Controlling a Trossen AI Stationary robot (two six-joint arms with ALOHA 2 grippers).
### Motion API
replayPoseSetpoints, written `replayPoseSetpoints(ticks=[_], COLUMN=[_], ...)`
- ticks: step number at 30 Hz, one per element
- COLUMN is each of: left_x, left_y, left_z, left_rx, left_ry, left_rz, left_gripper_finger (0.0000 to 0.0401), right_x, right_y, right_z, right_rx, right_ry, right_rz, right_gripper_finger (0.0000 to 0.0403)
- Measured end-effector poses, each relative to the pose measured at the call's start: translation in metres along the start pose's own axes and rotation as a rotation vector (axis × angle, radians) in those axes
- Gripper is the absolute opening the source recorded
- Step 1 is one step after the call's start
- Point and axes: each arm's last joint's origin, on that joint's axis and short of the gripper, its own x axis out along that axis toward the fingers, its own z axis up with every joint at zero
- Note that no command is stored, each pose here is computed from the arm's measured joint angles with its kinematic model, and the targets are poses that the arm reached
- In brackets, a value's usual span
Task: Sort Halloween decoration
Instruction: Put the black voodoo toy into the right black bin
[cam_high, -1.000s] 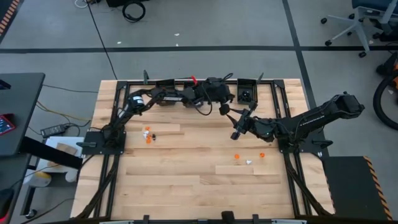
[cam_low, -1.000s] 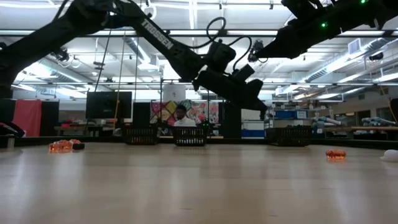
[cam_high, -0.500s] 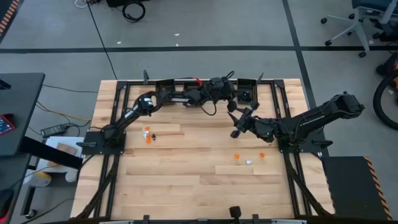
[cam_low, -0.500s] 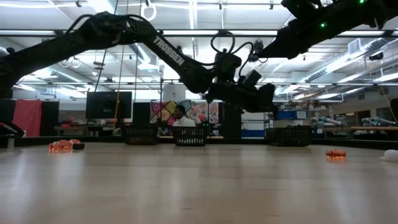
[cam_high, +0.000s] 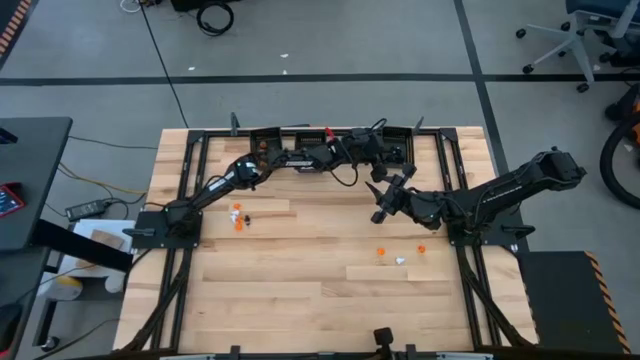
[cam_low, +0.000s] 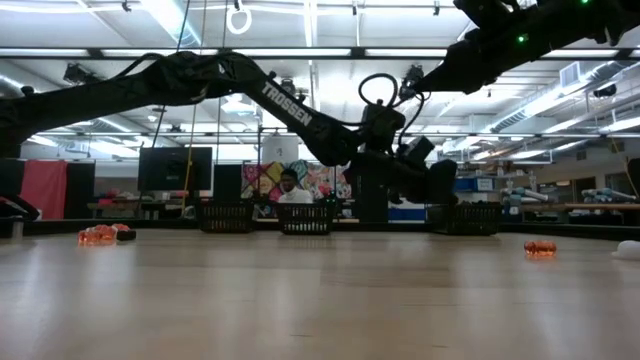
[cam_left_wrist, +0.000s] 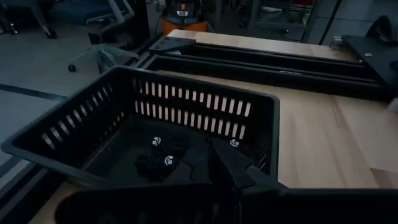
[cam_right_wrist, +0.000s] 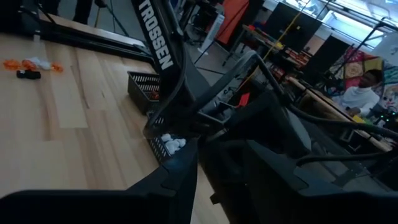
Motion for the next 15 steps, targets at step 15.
replayPoseSetpoints(ticks=[15], left_x=[0.0003], left_y=[-0.0031], left_z=[0.0012], left_rx=[0.039], left_ry=[-0.004], left_rz=[0.017], left_gripper_finger=[0.0057], right_x=[0.0], right_y=[0.0002], right_z=[0.0], right_rx=[0.003], right_ry=[-0.002], right_rz=[0.007], right_gripper_finger=[0.0137])
